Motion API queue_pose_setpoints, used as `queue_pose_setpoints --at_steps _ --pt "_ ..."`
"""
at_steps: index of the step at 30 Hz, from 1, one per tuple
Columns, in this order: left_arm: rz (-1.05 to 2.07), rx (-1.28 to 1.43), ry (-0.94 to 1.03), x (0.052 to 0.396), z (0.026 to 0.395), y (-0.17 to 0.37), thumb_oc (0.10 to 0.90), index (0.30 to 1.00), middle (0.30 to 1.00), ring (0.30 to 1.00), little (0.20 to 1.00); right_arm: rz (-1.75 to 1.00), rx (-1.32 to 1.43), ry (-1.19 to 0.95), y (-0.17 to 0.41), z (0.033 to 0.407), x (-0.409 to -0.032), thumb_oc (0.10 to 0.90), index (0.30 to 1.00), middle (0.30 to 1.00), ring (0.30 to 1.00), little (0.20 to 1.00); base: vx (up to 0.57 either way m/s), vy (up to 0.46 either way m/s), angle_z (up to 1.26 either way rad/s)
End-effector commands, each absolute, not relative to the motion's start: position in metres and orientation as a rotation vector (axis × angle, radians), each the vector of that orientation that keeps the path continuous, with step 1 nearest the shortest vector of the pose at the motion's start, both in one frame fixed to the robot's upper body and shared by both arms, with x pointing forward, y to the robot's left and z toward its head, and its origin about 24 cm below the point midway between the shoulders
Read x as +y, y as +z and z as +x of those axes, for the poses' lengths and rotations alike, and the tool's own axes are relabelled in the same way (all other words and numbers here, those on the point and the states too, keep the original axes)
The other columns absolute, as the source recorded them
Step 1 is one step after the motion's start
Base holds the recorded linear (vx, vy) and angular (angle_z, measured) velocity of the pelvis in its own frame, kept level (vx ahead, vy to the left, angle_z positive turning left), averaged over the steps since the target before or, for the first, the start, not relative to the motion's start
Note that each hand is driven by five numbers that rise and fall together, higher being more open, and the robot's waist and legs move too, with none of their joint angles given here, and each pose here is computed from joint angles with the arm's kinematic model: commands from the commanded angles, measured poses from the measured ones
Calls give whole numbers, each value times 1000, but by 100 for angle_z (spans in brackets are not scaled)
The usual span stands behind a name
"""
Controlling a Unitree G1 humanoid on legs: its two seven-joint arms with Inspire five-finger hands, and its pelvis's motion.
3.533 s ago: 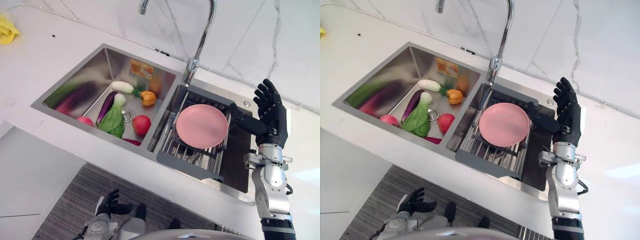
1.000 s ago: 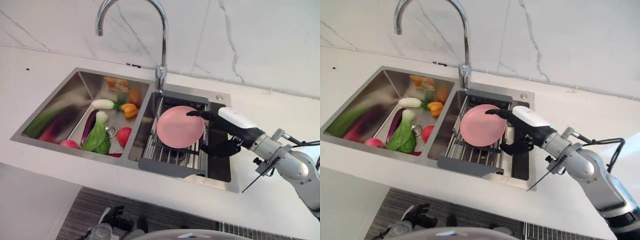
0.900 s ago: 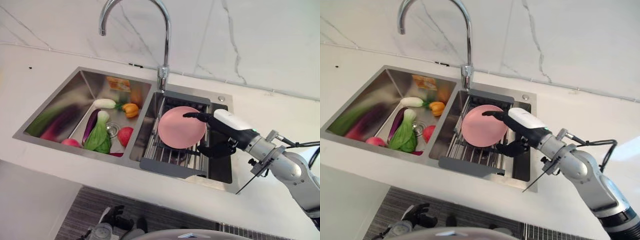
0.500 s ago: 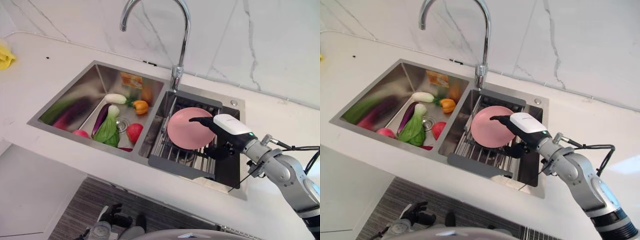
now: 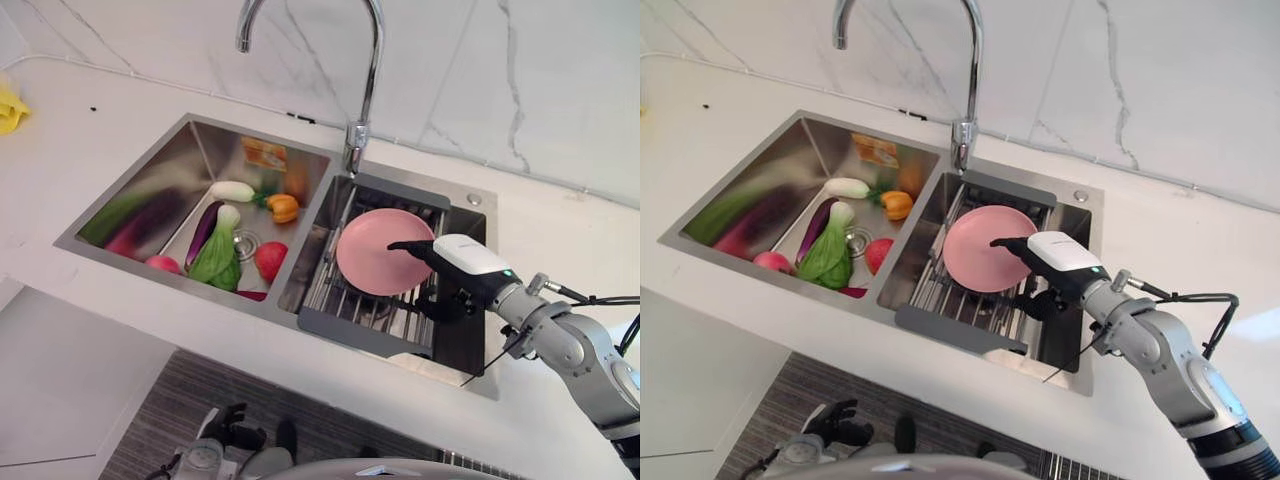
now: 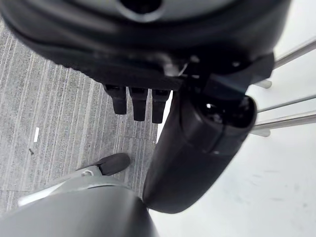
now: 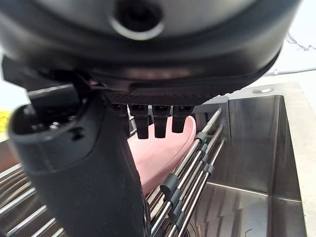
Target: Place the dishes in the dishwasher.
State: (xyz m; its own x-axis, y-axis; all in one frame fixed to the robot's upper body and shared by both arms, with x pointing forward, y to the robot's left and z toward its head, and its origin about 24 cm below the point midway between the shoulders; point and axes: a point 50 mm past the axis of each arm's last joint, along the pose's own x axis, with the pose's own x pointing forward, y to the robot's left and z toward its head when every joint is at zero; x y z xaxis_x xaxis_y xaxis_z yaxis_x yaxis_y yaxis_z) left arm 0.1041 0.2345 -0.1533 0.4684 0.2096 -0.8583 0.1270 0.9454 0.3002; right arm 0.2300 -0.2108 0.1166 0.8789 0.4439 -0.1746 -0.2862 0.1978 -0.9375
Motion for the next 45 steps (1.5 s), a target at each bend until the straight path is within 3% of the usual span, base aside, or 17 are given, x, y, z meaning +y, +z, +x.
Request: queue_pose_setpoints --at_steps 1,26,27,28,29,41,45 --pt "343 1182 45 235 86 -160 800 900 900 900 900 -1401 -364 423 161 232 -205 800 900 900 900 900 0 0 0" --pt "361 1188 64 223 87 -163 800 900 900 900 900 -1654 -490 238 130 249 -185 800 900 900 900 900 4 0 2" --pt "365 1187 62 222 87 -163 800 900 900 900 900 -1668 -500 217 129 248 -186 698 747 747 747 747 0 0 0" --pt "370 1185 61 221 87 -163 800 900 900 900 900 -1690 -520 180 129 247 -188 486 429 429 429 429 0 0 0" --pt "370 1185 60 221 87 -163 800 900 900 900 900 -1691 -520 178 128 247 -188 400 300 300 300 300 0 0 0" --pt "424 1146 47 217 91 -162 800 900 900 900 900 -1712 -610 -31 127 241 -197 400 300 300 300 300 2 -3 2" --pt "436 1142 54 217 91 -162 800 900 900 900 900 -1605 -717 -113 145 236 -192 400 300 300 300 300 1 -1 1"
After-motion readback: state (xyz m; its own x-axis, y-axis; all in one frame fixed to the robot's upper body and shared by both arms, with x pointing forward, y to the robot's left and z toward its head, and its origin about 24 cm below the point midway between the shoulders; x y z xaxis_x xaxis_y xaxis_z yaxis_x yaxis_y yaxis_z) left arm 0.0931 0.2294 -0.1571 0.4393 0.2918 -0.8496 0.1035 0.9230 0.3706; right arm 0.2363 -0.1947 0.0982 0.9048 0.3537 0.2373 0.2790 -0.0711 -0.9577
